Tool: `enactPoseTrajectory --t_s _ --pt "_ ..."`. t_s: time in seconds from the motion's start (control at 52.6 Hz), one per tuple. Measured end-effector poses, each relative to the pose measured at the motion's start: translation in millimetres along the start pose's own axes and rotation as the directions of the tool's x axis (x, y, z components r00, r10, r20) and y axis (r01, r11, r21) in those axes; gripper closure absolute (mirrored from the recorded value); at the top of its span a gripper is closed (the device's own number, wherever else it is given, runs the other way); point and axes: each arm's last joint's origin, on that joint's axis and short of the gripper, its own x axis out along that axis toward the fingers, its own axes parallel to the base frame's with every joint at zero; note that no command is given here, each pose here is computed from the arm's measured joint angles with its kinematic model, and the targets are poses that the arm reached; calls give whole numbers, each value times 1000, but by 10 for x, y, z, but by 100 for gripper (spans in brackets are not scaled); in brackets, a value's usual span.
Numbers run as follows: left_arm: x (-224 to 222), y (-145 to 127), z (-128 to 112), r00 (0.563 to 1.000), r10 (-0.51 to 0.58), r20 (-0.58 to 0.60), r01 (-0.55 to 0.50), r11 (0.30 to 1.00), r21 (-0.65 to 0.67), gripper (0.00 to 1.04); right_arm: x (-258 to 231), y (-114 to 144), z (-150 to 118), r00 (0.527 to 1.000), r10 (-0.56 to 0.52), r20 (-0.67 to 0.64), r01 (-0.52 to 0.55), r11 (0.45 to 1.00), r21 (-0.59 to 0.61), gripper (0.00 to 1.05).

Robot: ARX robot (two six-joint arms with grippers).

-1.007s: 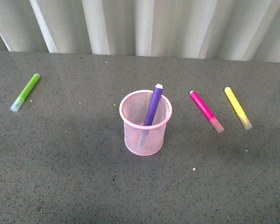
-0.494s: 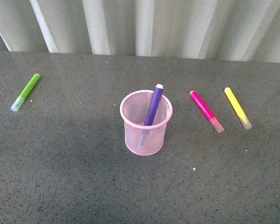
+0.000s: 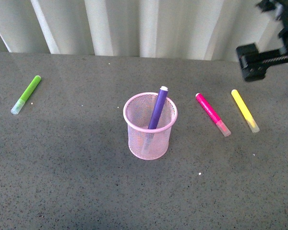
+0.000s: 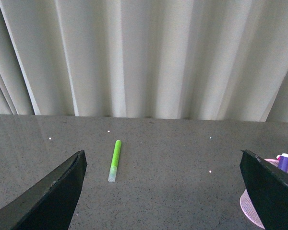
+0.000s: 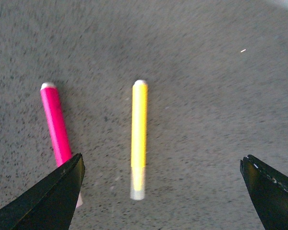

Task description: Insert purple and pink pens into pink cup

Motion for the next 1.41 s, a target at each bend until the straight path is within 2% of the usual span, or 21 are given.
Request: enactPoseTrajectory --t_s 0.19,0.532,0.798,1.14,1.406 --pt "0 0 0 1000 0 0 0 1000 0 7 358 242 -137 994 83 -69 -82 996 26 7" --pt "0 0 0 1000 0 0 0 1000 0 7 692 333 22 988 148 -54 -142 986 91 7" --pt "0 0 0 1000 0 0 0 1000 0 7 881 557 111 982 181 -53 -177 981 77 7" --pt "0 0 0 1000 0 0 0 1000 0 7 939 808 -1 965 251 -71 -245 966 88 7" --pt "0 0 0 1000 0 0 0 1000 0 7 973 796 -129 962 261 -77 -253 962 97 7"
